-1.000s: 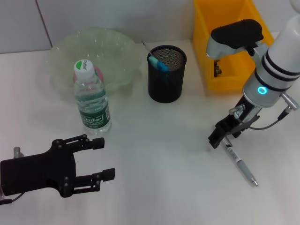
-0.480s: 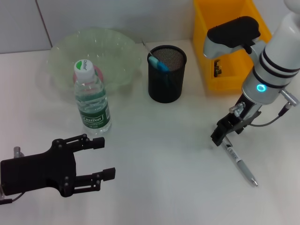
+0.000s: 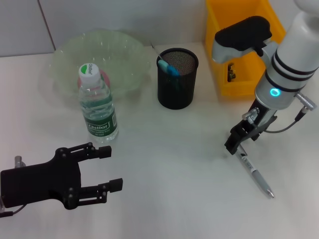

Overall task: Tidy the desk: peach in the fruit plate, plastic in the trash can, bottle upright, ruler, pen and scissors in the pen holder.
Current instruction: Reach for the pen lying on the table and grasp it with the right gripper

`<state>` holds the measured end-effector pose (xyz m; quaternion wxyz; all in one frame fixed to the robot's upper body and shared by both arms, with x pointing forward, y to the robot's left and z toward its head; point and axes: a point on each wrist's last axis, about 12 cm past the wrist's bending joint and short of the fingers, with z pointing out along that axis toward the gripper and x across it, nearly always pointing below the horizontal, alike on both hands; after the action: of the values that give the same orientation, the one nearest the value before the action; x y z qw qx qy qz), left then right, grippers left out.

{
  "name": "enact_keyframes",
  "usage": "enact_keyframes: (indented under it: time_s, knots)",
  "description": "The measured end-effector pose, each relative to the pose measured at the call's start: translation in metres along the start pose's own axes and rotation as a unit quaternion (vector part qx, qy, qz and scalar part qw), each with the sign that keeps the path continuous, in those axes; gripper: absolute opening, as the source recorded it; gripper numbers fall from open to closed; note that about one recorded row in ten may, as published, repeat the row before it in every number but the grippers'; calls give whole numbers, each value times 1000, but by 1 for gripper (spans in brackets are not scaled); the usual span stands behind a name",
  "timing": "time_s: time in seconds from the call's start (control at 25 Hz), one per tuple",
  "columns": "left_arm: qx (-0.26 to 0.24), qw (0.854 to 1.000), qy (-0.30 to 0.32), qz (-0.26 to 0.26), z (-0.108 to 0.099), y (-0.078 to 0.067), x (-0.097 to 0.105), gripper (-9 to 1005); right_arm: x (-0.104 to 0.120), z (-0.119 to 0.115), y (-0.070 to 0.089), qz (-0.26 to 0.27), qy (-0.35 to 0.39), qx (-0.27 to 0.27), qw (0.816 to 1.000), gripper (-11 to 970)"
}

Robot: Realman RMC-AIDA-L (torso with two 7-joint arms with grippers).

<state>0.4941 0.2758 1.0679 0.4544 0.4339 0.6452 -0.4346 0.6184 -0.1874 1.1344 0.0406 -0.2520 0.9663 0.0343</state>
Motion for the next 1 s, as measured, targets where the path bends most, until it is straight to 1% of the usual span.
enact_keyframes:
  time_s: [0.2, 0.76, 0.96, 1.0]
  knots:
    - [1, 1000, 1, 1, 0, 0, 0, 788, -1, 3, 3, -5, 7, 1, 1000, 712]
    - [1, 1000, 1, 6, 0, 1, -2, 788, -1, 5, 3, -6, 6, 0, 1000, 711]
    - [1, 1000, 2, 7, 0, 1, -2, 788, 0, 5, 3, -6, 6, -1, 1000, 694]
    - [1, 1000, 2, 7, 0, 1, -2, 788, 0, 5, 3, -6, 6, -1, 1000, 658]
